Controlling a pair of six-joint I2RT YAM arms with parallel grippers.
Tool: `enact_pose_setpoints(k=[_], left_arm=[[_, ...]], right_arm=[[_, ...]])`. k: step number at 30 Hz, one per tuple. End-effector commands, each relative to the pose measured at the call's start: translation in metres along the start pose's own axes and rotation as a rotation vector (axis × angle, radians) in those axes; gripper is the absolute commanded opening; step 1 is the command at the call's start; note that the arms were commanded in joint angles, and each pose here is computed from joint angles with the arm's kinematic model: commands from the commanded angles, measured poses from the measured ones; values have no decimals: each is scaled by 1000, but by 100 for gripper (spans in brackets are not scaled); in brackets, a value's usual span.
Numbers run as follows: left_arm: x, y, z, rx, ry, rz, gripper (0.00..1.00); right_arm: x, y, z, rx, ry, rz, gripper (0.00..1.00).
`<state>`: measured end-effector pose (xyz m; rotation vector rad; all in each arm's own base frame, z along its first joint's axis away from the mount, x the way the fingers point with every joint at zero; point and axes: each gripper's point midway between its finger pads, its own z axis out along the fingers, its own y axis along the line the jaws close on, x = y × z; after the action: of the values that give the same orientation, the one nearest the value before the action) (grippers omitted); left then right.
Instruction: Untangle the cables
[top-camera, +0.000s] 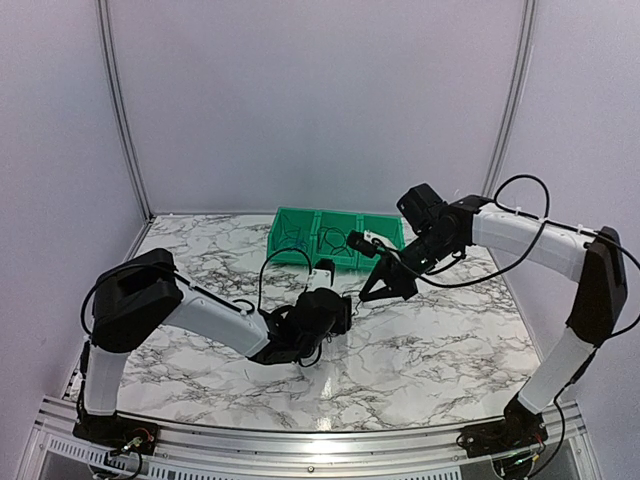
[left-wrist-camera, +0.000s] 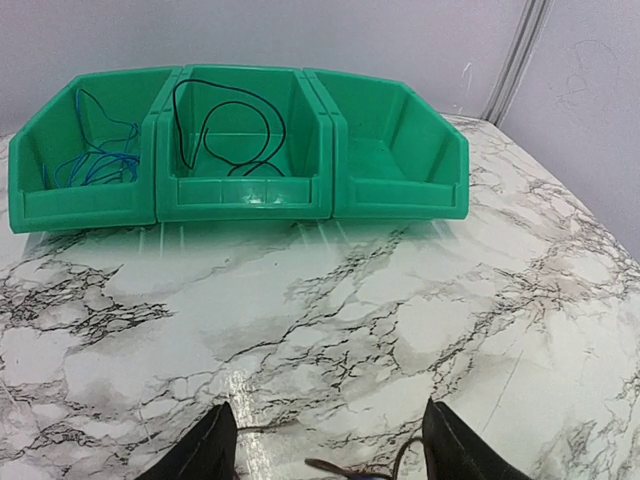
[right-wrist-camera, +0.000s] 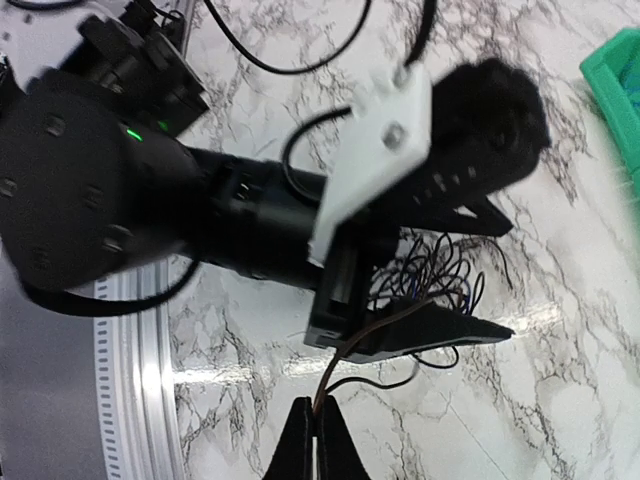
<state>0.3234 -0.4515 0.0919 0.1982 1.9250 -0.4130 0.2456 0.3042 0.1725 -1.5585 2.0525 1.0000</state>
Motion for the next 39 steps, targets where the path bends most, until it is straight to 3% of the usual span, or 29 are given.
enact_pose_setpoints(k=[1,11,21,28,39], left_arm=[[1,7,12,-43,-45,-46,65],[25,20,21,-75,-14,-34,56],[37,32,19,-96,-1,-29,55],[44,33,20,-91,11,-27,55],[52,35,19,-90,18,27,56]], right_arm=[[-52,47,-47,-74,-122,-151,0],[-128,95,-126,-58,-300,-321,0],[-154,99,-192,-4,-452,-373,0],[-166,85,-248,182,-559,-412,0],[-165,29,-263,362,-598,-266,0]])
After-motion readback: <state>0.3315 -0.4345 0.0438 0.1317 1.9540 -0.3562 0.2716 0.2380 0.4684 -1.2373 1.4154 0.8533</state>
